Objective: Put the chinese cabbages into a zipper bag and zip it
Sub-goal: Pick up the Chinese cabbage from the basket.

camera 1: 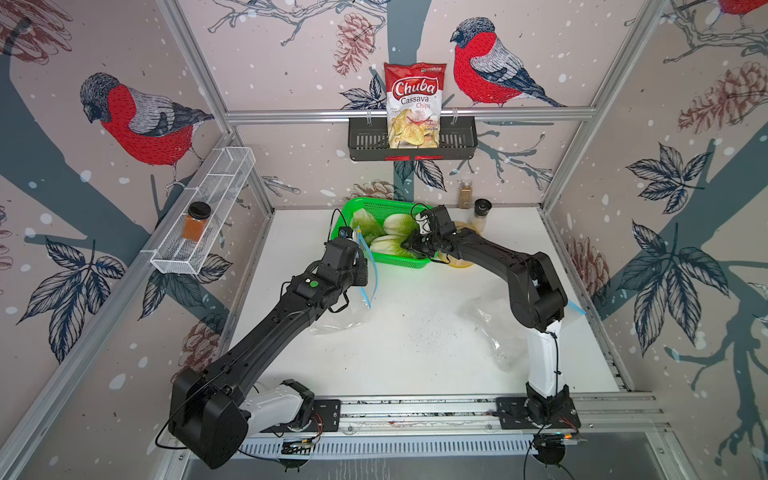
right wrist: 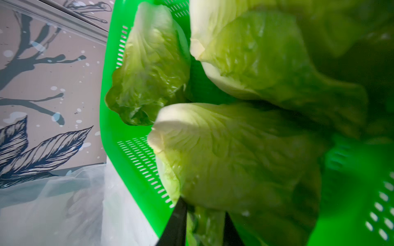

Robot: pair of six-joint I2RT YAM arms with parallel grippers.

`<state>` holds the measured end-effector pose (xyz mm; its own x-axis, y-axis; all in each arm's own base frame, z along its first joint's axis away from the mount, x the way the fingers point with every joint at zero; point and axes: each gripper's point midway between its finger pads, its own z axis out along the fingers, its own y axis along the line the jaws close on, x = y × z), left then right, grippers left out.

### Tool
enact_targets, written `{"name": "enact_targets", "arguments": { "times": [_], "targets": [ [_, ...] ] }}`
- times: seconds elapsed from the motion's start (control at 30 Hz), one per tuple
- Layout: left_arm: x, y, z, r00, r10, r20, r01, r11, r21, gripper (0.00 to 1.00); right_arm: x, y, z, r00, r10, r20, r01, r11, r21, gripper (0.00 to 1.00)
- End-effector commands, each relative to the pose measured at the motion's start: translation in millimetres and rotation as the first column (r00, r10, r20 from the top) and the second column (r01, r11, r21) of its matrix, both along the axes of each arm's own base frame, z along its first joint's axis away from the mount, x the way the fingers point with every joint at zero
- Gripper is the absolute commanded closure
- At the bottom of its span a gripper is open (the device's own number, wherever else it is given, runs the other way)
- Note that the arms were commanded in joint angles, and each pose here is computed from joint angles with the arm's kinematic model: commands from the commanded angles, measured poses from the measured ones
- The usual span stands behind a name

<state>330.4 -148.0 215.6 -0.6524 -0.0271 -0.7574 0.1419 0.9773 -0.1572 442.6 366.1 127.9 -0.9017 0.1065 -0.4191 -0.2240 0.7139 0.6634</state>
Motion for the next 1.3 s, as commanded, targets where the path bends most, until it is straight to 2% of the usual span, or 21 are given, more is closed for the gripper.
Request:
{"name": "enact_targets", "arguments": {
  "times": [0.0, 0.17, 0.3, 0.57, 0.83, 1.27],
  "targets": [
    [2.4, 0.1, 7.6, 1.000, 0.005, 0.025, -0.005, 1.000, -0.012, 0.98, 0.7, 6.5, 26.5, 0.997, 0.032, 0.068, -0.036, 0.998, 0.058, 0.85],
    [-0.9, 0.8, 8.5, 1.000, -0.002, 0.021, 0.002, 1.000, -0.012, 0.98, -6.4, 4.4, 52.1, 0.991, 0.039, 0.127, -0.050, 0.995, 0.088, 0.91],
    [-3.6, -1.1, 7.2, 1.000, -0.018, 0.011, 0.019, 1.000, -0.014, 0.98, -14.4, -0.8, 75.8, 0.980, 0.037, 0.195, -0.058, 0.993, 0.105, 0.92],
    [-2.8, -5.3, 4.6, 1.000, -0.031, 0.006, 0.031, 0.999, -0.029, 0.98, -25.0, -10.0, 102.5, 0.967, 0.034, 0.254, -0.066, 0.991, 0.120, 1.00],
    [4.4, -17.3, -0.3, 0.998, -0.066, 0.001, 0.066, 0.997, -0.050, 0.98, -44.6, -32.7, 139.0, 0.941, 0.006, 0.339, -0.059, 0.987, 0.146, 1.00],
    [18.9, -40.7, -12.5, 0.992, -0.128, -0.020, 0.126, 0.988, -0.093, 0.99, -112.1, -53.1, 185.4, 0.901, 0.046, 0.432, -0.137, 0.974, 0.181, 1.00]
  ]
}}
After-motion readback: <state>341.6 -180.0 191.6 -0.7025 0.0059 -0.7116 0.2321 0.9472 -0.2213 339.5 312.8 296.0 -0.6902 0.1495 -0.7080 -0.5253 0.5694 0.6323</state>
